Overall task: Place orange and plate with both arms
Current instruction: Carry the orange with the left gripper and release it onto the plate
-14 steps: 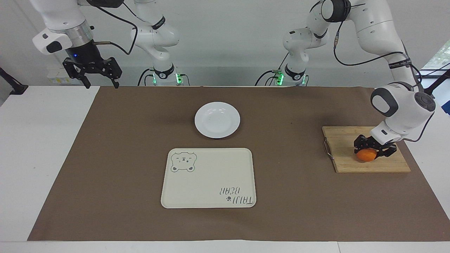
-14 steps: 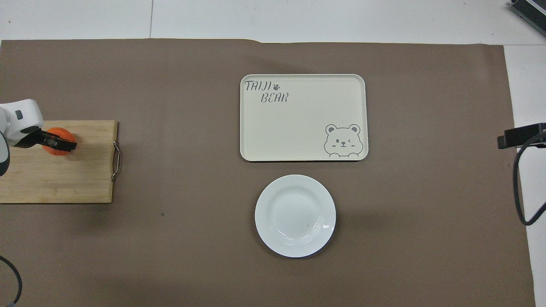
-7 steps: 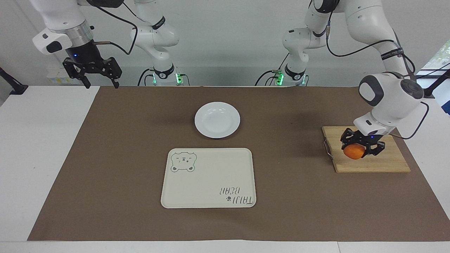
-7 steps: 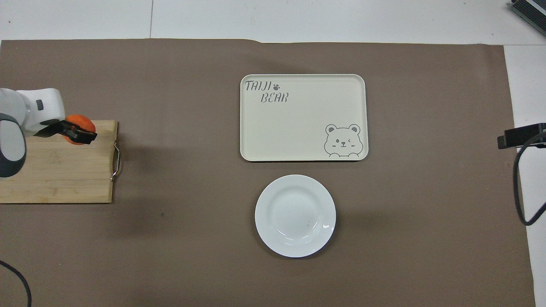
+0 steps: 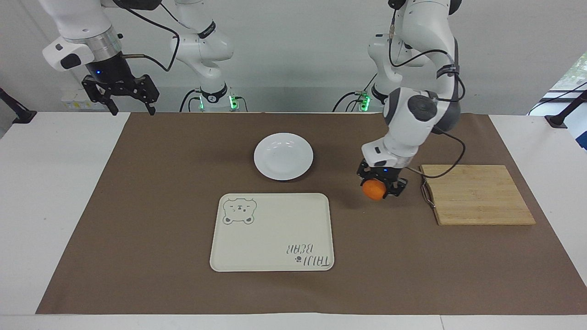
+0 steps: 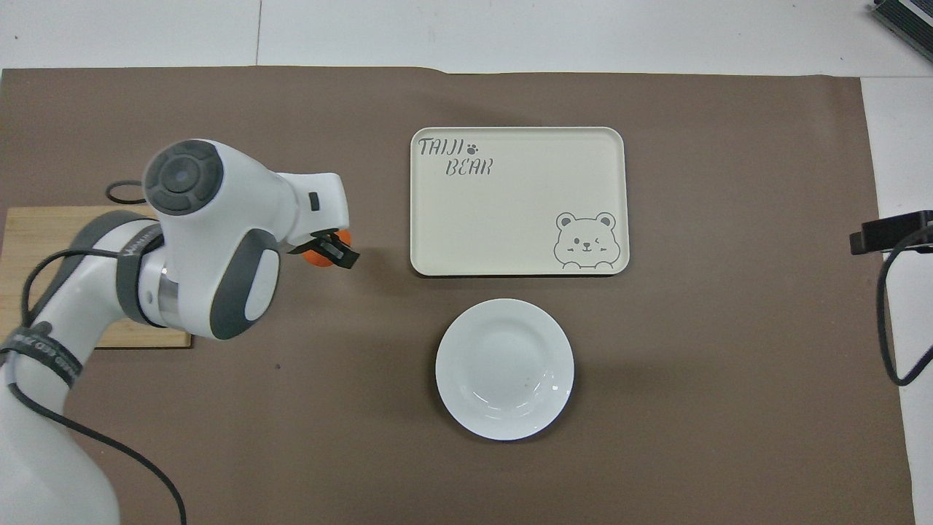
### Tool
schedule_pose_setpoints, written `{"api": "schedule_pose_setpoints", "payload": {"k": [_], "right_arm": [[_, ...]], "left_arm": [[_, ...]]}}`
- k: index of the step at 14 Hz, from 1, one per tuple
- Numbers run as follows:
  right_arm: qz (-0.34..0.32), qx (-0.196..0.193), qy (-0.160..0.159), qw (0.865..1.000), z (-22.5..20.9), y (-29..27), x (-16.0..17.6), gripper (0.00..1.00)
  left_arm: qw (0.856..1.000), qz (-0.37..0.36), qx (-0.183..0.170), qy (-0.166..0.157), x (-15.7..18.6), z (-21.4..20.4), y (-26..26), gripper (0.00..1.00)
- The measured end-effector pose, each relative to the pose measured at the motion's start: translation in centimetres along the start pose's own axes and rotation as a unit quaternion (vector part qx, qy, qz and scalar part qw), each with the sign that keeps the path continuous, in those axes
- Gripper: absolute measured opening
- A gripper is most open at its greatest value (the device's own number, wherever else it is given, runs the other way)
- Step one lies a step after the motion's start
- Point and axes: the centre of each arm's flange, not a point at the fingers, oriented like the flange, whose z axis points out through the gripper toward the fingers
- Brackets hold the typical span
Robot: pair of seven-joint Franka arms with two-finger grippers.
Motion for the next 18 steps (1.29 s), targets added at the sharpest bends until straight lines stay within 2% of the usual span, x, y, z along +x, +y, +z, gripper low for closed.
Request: {"api": "schedule_pose_setpoints", "payload": {"k": [2, 5, 9, 13, 15, 18], "right_arm": [[0.000, 0.000, 0.000, 1.000, 0.0, 0.0, 0.0, 1.00], [0.000, 0.000, 0.000, 1.000, 0.0, 0.0, 0.0, 1.00], [0.000, 0.000, 0.000, 1.000, 0.0, 0.0, 0.0, 1.00], [0.000, 0.000, 0.000, 1.000, 0.0, 0.0, 0.0, 1.00], [0.000, 0.000, 0.000, 1.000, 0.0, 0.0, 0.0, 1.00], [0.000, 0.000, 0.000, 1.000, 0.0, 0.0, 0.0, 1.00]], "left_arm": [[1.000, -0.001, -0.006, -0.006, 1.0, 0.7, 7.3, 0.80], [1.000, 0.014, -0.012, -0.006, 0.8, 2.2, 17.2, 0.80], [0.999, 0.028, -0.017, -0.008, -0.8, 5.3, 26.0, 0.80], [0.999, 0.014, -0.017, -0.030, -1.8, 9.2, 29.3, 0.80], [0.999, 0.006, -0.022, -0.032, -1.7, 9.3, 29.1, 0.99], [0.999, -0.004, -0.023, -0.027, -1.4, 8.6, 28.3, 1.00]]}}
